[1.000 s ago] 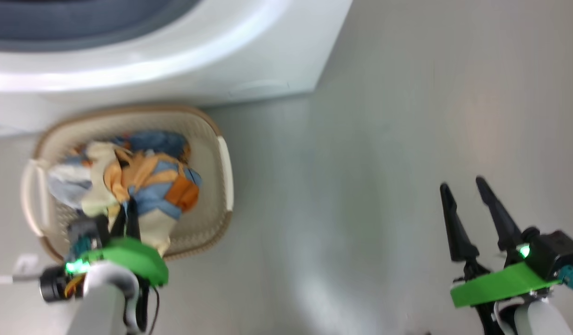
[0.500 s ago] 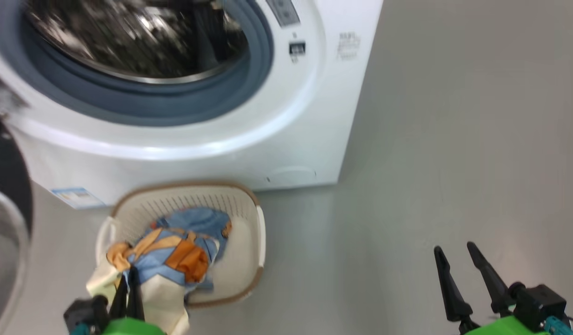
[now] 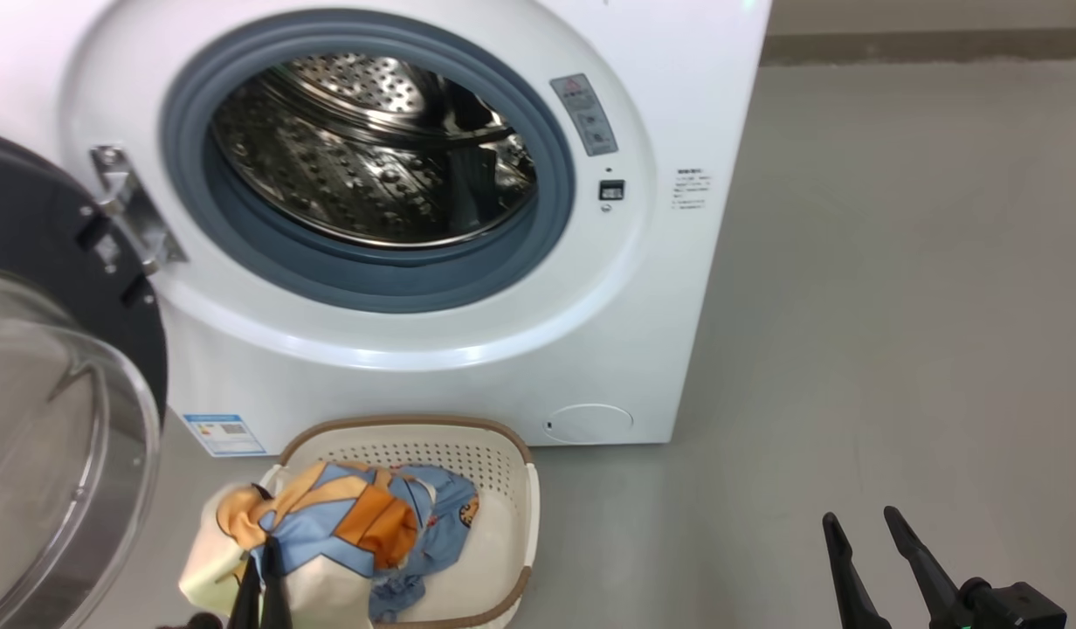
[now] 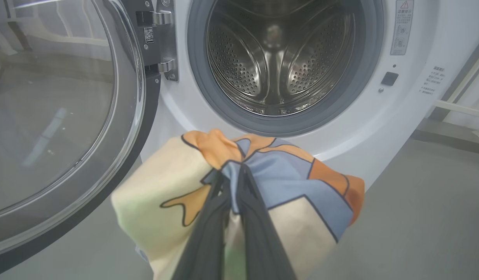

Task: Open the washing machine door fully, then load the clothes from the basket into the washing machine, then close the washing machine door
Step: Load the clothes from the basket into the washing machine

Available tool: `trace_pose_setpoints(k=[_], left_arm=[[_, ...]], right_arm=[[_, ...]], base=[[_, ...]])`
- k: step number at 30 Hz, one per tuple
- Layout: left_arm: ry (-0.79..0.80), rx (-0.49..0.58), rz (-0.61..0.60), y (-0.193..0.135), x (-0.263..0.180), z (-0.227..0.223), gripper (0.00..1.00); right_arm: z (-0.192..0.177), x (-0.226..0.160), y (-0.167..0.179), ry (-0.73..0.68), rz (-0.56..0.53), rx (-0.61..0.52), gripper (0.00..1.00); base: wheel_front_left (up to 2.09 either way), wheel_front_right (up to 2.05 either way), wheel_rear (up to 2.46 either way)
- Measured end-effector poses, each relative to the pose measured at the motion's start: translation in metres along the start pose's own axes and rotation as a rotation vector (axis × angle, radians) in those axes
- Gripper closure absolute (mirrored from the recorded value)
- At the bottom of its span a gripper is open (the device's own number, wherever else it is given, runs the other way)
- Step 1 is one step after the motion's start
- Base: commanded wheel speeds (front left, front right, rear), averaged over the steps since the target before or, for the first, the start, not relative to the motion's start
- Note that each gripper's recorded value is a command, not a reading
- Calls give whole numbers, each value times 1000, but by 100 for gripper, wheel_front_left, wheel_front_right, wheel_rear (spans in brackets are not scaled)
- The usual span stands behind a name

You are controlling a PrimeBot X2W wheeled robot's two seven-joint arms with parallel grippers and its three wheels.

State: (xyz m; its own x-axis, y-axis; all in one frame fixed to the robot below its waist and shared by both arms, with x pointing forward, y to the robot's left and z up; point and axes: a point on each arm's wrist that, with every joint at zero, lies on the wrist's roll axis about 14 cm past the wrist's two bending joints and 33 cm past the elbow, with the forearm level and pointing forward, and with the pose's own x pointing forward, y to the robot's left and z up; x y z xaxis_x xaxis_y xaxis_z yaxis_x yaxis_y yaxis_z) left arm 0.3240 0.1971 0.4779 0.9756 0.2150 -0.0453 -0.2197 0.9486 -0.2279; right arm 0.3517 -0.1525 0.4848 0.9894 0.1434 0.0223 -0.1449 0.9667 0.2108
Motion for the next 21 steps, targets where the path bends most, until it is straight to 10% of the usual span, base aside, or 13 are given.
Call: trace_pose_setpoints(k=[21], left_arm=[[-29,27,8,4,-17,8,100]], right_arm=[[8,-2,7,-21,28,-59,0]], base=[[0,0,0]])
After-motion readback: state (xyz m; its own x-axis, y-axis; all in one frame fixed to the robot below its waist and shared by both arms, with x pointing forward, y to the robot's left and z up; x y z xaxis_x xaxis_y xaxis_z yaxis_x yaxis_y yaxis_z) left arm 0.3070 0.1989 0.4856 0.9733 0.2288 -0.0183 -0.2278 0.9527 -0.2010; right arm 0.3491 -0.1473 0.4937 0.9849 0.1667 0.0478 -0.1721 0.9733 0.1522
